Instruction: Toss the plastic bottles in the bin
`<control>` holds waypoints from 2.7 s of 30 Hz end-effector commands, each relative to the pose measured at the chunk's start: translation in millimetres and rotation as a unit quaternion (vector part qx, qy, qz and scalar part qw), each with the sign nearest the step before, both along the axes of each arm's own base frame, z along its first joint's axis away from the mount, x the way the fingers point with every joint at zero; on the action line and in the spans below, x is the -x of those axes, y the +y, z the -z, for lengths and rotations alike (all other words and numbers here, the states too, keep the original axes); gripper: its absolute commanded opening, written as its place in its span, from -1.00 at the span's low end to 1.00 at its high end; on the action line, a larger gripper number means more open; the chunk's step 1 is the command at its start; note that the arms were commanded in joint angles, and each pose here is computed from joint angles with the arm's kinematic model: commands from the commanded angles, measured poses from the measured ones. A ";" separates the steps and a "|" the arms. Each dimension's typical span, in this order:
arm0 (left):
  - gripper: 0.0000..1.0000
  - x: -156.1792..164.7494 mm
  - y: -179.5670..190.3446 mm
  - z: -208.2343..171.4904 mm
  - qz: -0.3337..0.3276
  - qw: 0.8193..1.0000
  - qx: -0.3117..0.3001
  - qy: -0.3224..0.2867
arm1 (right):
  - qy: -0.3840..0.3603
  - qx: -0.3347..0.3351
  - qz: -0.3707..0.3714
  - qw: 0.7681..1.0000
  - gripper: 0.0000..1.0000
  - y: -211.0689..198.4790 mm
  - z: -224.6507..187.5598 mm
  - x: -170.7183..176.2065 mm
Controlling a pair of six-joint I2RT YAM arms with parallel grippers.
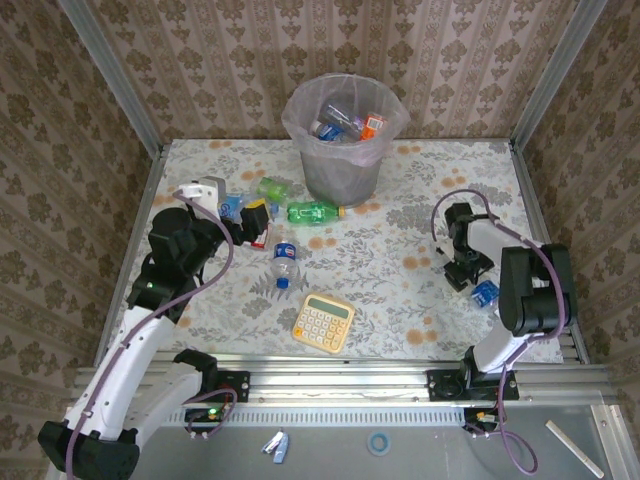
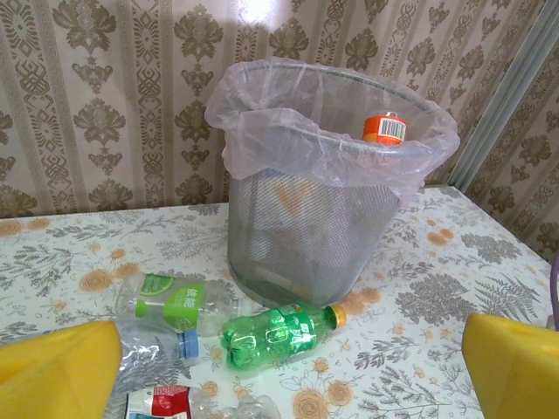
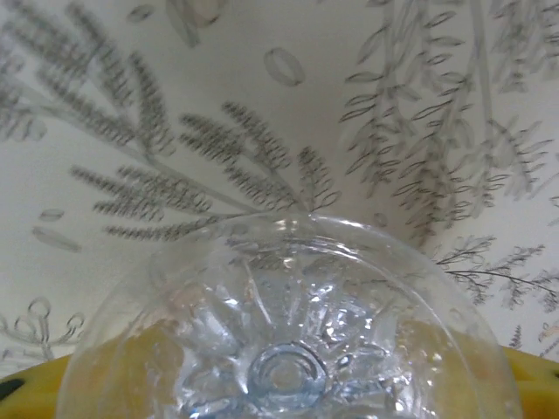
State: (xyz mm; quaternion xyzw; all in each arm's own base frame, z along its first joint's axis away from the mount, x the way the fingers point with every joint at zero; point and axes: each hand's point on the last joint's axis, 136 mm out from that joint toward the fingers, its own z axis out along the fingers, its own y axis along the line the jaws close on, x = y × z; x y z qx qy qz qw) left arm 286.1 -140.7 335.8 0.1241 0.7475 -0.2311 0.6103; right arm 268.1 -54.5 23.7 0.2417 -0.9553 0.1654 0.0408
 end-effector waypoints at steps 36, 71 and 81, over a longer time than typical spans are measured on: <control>1.00 33.6 13.3 -20.3 0.013 0.999 -0.041 -0.024 | -0.298 -0.269 -0.031 0.915 -0.46 167.5 -157.9 -100.6; 1.00 77.4 23.4 -10.4 0.028 0.990 -0.032 -0.138 | -0.673 -0.487 -0.278 0.482 -0.48 285.5 -508.8 1.2; 1.00 77.5 27.9 -9.2 0.015 0.989 -0.037 -0.145 | -0.735 -0.458 -0.370 0.337 -0.49 307.2 -568.3 49.9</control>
